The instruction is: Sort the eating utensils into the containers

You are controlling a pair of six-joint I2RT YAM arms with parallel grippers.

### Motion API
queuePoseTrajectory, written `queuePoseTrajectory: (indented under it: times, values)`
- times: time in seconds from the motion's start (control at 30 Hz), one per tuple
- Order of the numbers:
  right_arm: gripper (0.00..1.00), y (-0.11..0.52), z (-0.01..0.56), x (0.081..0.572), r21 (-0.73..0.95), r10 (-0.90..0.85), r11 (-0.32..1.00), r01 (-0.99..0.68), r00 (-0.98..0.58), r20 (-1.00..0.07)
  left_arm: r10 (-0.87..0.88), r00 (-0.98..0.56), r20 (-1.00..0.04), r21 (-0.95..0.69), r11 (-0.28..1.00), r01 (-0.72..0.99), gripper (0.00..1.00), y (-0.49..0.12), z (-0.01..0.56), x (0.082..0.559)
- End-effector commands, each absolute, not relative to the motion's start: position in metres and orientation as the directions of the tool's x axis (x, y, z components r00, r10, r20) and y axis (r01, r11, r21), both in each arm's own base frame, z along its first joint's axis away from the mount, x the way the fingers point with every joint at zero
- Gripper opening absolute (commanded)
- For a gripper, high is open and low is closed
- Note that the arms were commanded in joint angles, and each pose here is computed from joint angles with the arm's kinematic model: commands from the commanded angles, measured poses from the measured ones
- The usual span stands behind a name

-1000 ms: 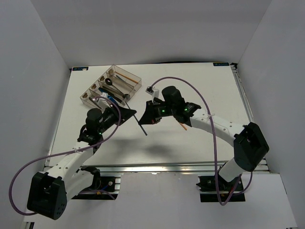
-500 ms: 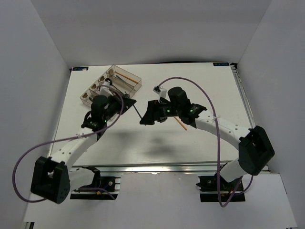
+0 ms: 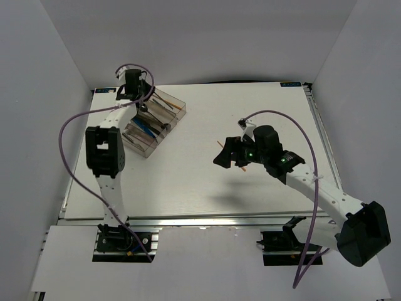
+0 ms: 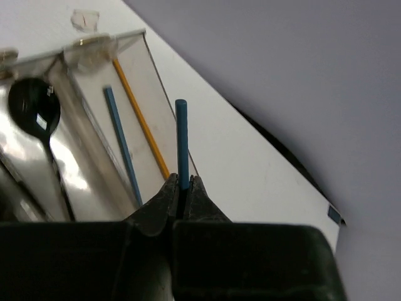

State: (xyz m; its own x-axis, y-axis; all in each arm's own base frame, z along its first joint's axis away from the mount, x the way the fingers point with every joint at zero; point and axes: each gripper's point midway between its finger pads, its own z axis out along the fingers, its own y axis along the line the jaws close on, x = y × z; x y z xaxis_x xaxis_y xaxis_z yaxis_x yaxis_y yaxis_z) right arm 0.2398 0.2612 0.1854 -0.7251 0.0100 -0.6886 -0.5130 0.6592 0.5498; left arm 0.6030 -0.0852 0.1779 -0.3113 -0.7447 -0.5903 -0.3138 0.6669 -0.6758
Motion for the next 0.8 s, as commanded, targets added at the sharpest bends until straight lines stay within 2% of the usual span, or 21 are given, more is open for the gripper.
queuePoseTrajectory:
  times: [0.0, 0.13, 0.23, 0.27, 0.37, 0.4, 0.47, 0.5, 0.57, 0.6, 0.7, 0.73, 0.77]
  values:
    - [0.89, 0.254, 0.181, 0.239, 0.531, 0.02, 0.671, -0.517, -0.704, -0.71, -0.751, -0.309, -0.584, -0.663, 0.661, -0.352, 0.0, -0.086, 0.176, 0.632]
    - [0.89, 0.255, 0.175, 0.238, 0.528, -0.006, 0.67, -0.522, -0.715, -0.699, -0.781, -0.279, -0.559, -0.705, 0.625, -0.336, 0.04, -0.092, 0.167, 0.665]
    - [0.89, 0.253, 0.172, 0.239, 0.513, -0.021, 0.68, -0.524, -0.713, -0.701, -0.8, -0.281, -0.531, -0.729, 0.6, -0.329, 0.21, -0.098, 0.158, 0.673]
    - [0.89, 0.25, 0.172, 0.241, 0.496, -0.025, 0.693, -0.523, -0.705, -0.709, -0.799, -0.282, -0.53, -0.729, 0.6, -0.33, 0.31, -0.098, 0.157, 0.672]
    - [0.89, 0.244, 0.17, 0.249, 0.451, -0.043, 0.727, -0.517, -0.69, -0.722, -0.803, -0.275, -0.529, -0.737, 0.595, -0.322, 0.46, -0.099, 0.162, 0.666]
    - [0.89, 0.243, 0.169, 0.252, 0.437, -0.05, 0.738, -0.514, -0.687, -0.725, -0.805, -0.271, -0.528, -0.739, 0.592, -0.321, 0.54, -0.098, 0.166, 0.66]
    - [0.89, 0.239, 0.165, 0.261, 0.394, -0.077, 0.768, -0.505, -0.683, -0.726, -0.802, -0.271, -0.532, -0.735, 0.596, -0.323, 0.61, -0.097, 0.17, 0.654]
    - [0.89, 0.238, 0.162, 0.265, 0.376, -0.09, 0.779, -0.503, -0.682, -0.725, -0.801, -0.265, -0.538, -0.74, 0.598, -0.308, 0.64, -0.097, 0.183, 0.651]
    - [0.89, 0.233, 0.152, 0.279, 0.32, -0.121, 0.82, -0.474, -0.691, -0.713, -0.796, -0.277, -0.538, -0.736, 0.604, -0.306, 0.65, -0.097, 0.187, 0.642]
    - [0.89, 0.229, 0.147, 0.285, 0.28, -0.156, 0.829, -0.483, -0.682, -0.715, -0.789, -0.265, -0.554, -0.742, 0.612, -0.273, 0.67, -0.097, 0.209, 0.637]
    - [0.89, 0.218, 0.124, 0.304, 0.176, -0.239, 0.872, -0.458, -0.71, -0.663, -0.758, -0.265, -0.596, -0.715, 0.651, -0.257, 0.7, -0.092, 0.234, 0.619]
    - [0.89, 0.217, 0.119, 0.307, 0.156, -0.264, 0.873, -0.463, -0.715, -0.647, -0.749, -0.246, -0.615, -0.714, 0.662, -0.227, 0.74, -0.09, 0.262, 0.606]
    - [0.89, 0.204, 0.099, 0.314, 0.09, -0.291, 0.901, -0.424, -0.746, -0.6, -0.734, -0.245, -0.633, -0.701, 0.678, -0.219, 0.84, -0.088, 0.273, 0.598]
